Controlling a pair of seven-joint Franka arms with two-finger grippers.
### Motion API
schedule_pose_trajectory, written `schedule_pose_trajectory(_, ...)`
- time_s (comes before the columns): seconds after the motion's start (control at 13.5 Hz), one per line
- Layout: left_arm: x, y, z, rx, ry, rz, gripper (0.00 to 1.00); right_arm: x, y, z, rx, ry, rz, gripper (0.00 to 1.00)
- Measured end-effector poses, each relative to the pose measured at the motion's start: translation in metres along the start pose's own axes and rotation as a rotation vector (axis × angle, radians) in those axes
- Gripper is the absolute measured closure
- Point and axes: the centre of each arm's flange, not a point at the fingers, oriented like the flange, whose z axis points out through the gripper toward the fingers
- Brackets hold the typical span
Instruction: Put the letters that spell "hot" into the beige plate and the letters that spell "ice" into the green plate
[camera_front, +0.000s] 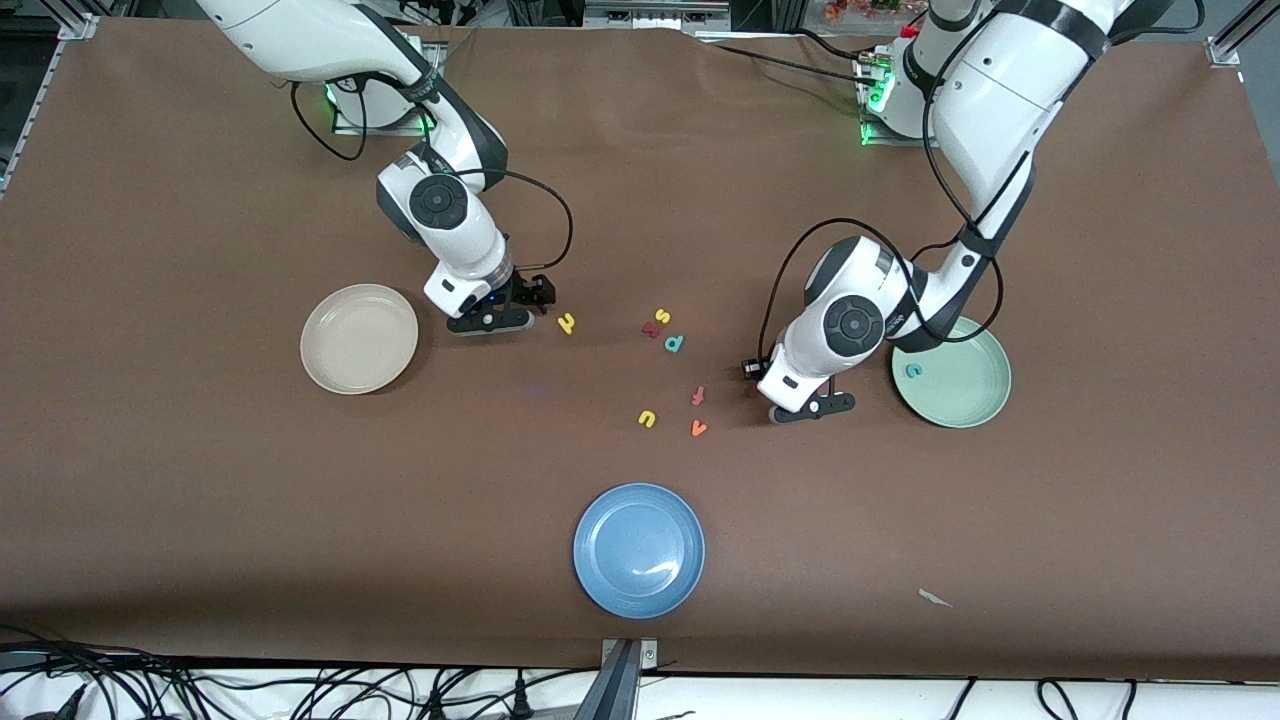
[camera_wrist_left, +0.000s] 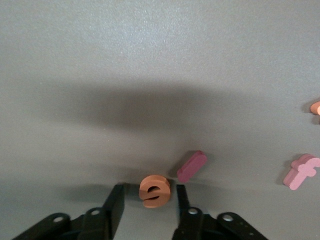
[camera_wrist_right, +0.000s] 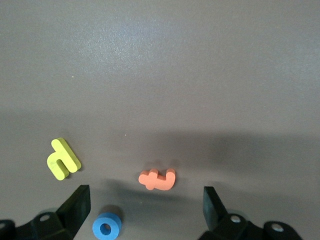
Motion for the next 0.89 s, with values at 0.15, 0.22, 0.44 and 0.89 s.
schedule_pose_trajectory(0.15, 0.000, 0.000, 0.001, 0.000, -0.001, -0.002, 0.66, -0.001, 0.000, 0.003, -0.002, -0.005, -0.004, 0.00)
schedule_pose_trajectory(0.22, 0.000, 0.000, 0.001, 0.000, -0.001, -0.004, 0.69, -0.001, 0.000, 0.005, -0.002, -0.006, -0.006, 0.00)
schedule_pose_trajectory(0.44, -0.001, 0.001, 0.001, 0.000, -0.001, -0.011, 0.71, -0.001, 0.003, 0.011, 0.003, -0.004, -0.006, 0.01)
schedule_pose_trajectory(0.89, 0.014, -0.004, -0.041, 0.014, 0.007, -0.023, 0.71, -0.001, 0.006, 0.021, 0.012, -0.008, 0.000, 0.09)
